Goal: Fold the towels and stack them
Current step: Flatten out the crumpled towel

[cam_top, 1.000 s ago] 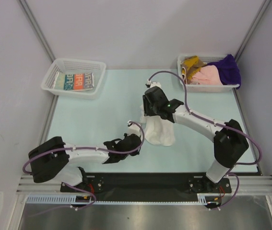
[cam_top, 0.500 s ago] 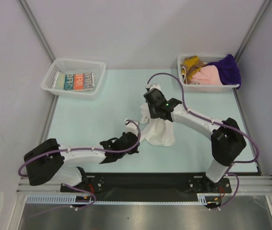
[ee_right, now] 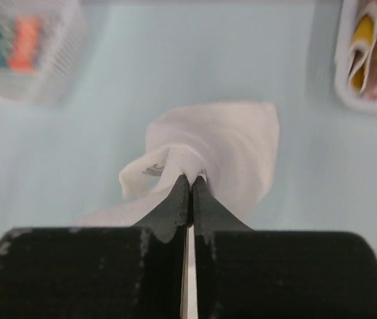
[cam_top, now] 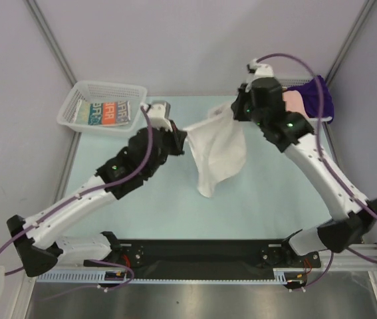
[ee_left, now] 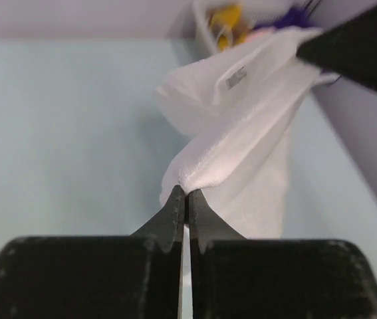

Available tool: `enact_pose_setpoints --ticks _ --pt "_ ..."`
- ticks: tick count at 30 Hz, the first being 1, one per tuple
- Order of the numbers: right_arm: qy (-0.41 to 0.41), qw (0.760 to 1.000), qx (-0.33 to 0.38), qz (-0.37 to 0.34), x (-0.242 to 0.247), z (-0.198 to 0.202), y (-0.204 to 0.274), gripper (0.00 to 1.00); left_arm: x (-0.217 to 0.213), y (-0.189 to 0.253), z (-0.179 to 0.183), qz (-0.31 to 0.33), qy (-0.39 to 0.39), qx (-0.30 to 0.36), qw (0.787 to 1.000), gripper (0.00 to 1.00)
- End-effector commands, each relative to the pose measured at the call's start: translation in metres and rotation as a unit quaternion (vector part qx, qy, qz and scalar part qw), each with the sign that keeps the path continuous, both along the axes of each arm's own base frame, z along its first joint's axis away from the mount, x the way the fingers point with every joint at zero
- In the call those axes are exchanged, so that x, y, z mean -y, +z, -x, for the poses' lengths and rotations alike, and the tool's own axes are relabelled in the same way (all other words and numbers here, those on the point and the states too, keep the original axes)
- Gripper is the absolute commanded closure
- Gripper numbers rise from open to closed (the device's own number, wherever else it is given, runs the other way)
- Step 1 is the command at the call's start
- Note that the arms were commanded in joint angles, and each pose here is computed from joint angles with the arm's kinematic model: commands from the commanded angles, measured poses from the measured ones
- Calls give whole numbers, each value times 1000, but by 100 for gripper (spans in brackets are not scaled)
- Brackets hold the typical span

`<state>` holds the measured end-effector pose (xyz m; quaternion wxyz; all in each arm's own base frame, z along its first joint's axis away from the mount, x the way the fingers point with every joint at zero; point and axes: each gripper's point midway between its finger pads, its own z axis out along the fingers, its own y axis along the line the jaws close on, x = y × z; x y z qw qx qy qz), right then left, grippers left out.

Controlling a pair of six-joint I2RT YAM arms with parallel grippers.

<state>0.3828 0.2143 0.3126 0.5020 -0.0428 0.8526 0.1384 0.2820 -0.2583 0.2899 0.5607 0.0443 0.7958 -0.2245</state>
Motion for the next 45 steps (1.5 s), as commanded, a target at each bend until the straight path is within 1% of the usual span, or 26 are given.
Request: enact_pose_setpoints --ticks 1,2,3,5,6,7,9,10,14,17,20,21,25,29,30,32,33,34,36,37,38,40,41,42,44,45 --pt "12 981 158 -110 18 35 146 100 -29 101 3 1 17 88 996 100" --pt "18 976 179 -121 21 43 164 100 -33 112 3 -9 20 97 995 100" --pt "20 968 207 -140 30 58 187 100 -37 144 5 9 22 121 992 100" --pt "35 952 254 -169 35 76 221 100 -43 168 8 6 20 141 990 100" --pt "40 945 268 -180 38 85 231 100 -47 194 14 24 15 159 987 99" --pt "48 934 292 -198 46 105 249 100 -49 203 18 28 10 168 985 100" --pt "57 922 318 -213 53 123 265 100 -59 224 30 37 0 186 982 100" --pt "70 911 336 -228 58 142 278 100 -61 229 36 41 -7 193 980 100" --pt "94 892 363 -251 68 177 292 100 -78 254 62 65 -32 226 971 100" --pt "116 876 383 -267 74 200 311 100 -96 286 84 95 -46 260 960 100" --pt "125 866 396 -278 78 211 324 100 -107 316 105 122 -71 293 946 100" --pt "141 859 403 -281 77 220 331 100 -110 323 110 128 -75 300 942 100" --pt "155 837 437 -291 85 239 352 100 -118 354 129 145 -98 346 922 100" --pt "162 828 452 -289 88 248 371 100 -131 390 148 167 -109 385 901 100" --pt "169 825 453 -291 86 249 374 100 -125 392 144 164 -109 384 902 100" --pt "168 822 460 -291 86 248 382 100 -124 397 141 160 -106 386 902 99" --pt "160 825 461 -287 87 243 383 100 -129 402 138 163 -91 388 903 100" --pt "155 836 449 -277 79 227 378 100 -122 399 128 149 -83 382 908 100" --pt "144 839 454 -265 77 217 383 100 -124 402 120 144 -62 381 911 100" --pt "142 852 436 -253 63 194 373 100 -117 398 110 131 -56 375 916 100" --pt "138 854 435 -248 61 188 375 100 -118 399 107 130 -46 375 917 100" --pt "129 872 415 -223 48 160 360 100 -112 392 88 112 -21 362 925 100" --pt "121 885 398 -209 36 135 346 100 -111 388 80 95 -9 360 928 100" --pt "108 893 390 -199 33 120 337 100 -111 382 70 84 3 352 932 100" --pt "102 902 379 -180 25 101 322 100 -104 373 57 66 6 344 936 100" --pt "99 902 382 -177 25 99 321 100 -103 377 57 68 5 353 933 100"
